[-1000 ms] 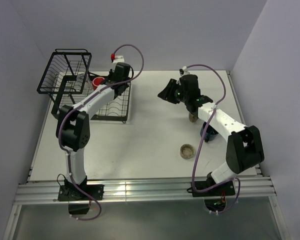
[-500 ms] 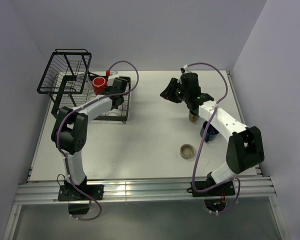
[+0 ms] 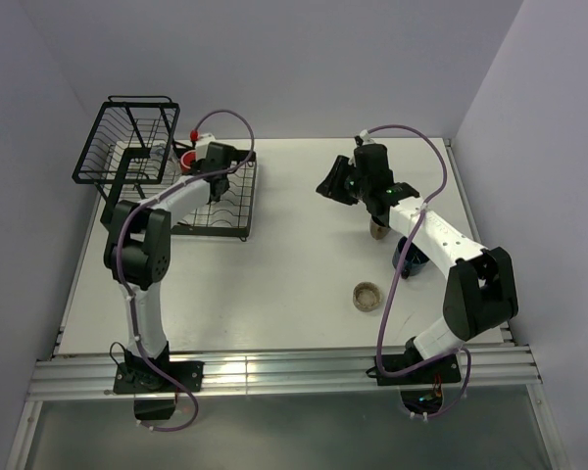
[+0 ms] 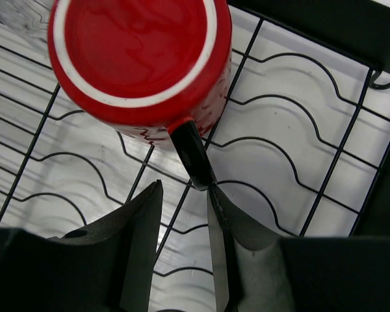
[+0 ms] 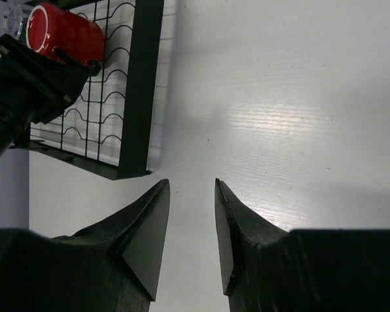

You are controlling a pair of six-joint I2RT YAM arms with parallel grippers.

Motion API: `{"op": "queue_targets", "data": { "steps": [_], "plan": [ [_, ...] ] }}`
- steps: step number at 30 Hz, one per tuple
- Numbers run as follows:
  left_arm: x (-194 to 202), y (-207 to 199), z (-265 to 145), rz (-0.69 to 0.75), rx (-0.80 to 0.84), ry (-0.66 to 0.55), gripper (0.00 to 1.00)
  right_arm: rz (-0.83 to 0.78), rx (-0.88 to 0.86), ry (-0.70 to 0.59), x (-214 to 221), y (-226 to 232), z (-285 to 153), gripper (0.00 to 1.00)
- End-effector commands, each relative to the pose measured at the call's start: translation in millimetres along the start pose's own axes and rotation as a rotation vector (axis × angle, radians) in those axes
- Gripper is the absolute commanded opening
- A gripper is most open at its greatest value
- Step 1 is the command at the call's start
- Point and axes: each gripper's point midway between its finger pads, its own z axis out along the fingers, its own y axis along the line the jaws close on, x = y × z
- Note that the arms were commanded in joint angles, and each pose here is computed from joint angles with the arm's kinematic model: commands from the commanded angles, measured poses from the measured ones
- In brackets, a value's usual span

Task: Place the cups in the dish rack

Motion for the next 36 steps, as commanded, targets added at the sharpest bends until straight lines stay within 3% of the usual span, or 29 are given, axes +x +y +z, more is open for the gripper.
{"op": "queue_targets", "data": {
  "steps": [1, 17, 28, 36],
  "plan": [
    [-23.6, -10.0, 5.5, -0.026, 0.036, -0.038, 0.40, -0.024, -0.034, -0.085, -30.3, 17.3, -17.0, 0.41],
    [-44.5, -12.9, 29.9, -0.027, 0.066, -0.035, 0.42, -0.028, -0.027, -0.086, -30.6, 16.0, -17.1, 0.41],
    [-63.1, -21.1, 7.6, -0.049, 0.137, -0.083, 0.46, -0.026, 0.023, -0.108, -32.6, 7.1, -24.9, 0.42],
    [-72.9, -39.8, -32.7, -0.041, 0.174, -0.124, 0.50, -0.025, 0.297, -0.146, -38.8, -40.2, -42.1, 0.42]
  ]
}}
